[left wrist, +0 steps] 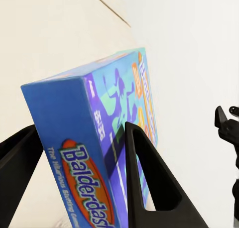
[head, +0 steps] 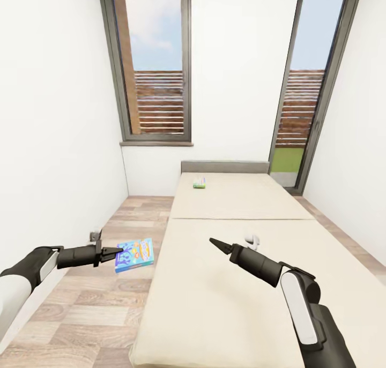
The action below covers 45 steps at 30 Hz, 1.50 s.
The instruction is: Put all the toys in the child's room - the three board games (two on the bed and one on the table), the two jigsaw puzzles on the table, and the tennis ball on the table - inside the toy box on the table in the child's room.
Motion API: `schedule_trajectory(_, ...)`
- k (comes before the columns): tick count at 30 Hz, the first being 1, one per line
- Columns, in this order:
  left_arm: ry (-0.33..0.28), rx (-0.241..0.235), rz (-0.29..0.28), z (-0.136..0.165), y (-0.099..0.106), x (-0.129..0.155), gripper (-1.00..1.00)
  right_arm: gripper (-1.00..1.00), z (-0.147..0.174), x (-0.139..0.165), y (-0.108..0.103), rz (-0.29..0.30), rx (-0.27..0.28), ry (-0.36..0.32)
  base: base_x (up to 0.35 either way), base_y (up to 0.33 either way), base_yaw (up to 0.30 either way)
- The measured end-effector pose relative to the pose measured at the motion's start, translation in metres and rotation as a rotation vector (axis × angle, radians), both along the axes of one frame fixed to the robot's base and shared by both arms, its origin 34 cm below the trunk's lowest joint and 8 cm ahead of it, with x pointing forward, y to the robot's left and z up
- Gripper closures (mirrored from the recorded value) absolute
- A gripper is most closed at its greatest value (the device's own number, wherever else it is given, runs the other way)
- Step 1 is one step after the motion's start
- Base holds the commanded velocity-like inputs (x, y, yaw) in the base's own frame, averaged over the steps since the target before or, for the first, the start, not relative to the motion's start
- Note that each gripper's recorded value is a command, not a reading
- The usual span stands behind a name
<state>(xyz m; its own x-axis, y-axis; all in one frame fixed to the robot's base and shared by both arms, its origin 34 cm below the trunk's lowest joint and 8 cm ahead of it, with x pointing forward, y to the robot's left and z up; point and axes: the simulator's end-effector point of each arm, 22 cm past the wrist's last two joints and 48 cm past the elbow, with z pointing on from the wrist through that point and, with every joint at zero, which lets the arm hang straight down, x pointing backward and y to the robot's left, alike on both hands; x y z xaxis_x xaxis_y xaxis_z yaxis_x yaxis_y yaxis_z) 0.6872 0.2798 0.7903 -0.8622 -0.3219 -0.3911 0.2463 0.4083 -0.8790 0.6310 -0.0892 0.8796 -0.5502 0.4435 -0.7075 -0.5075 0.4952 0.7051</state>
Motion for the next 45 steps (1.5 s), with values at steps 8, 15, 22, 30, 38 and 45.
schedule_trajectory(8, 0.005, 0.001, -0.002, 0.015, -0.001, 0.002, 1.00, -1.00, 0.017, 0.005, -0.007, -0.021, 0.005, -0.004, 0.000, 0.000, 0.000)
schedule_trajectory(15, 0.003, 0.000, -0.002, 0.029, -0.001, 0.004, 1.00, -1.00, 0.030, 0.008, -0.009, -0.025, 0.003, -0.004, 0.000, 0.000, 0.000)
schedule_trajectory(22, 0.000, 0.001, -0.008, 0.043, -0.005, 0.006, 1.00, -1.00, 0.043, 0.009, -0.009, -0.025, 0.006, -0.003, 0.000, 0.000, 0.000)
schedule_trajectory(30, 0.000, 0.005, -0.013, 0.056, -0.008, 0.008, 1.00, -1.00, 0.057, 0.013, -0.019, -0.042, 0.019, 0.005, 0.000, 0.000, 0.000)
schedule_trajectory(38, -0.007, 0.002, -0.013, 0.073, -0.007, 0.009, 1.00, -1.00, 0.071, 0.018, -0.027, -0.065, 0.026, 0.008, 0.000, 0.000, 0.000)
schedule_trajectory(45, -0.025, 0.009, -0.020, 0.092, -0.008, 0.013, 1.00, -1.00, 0.079, 0.020, -0.028, -0.068, 0.027, 0.019, 0.000, 0.000, 0.000)
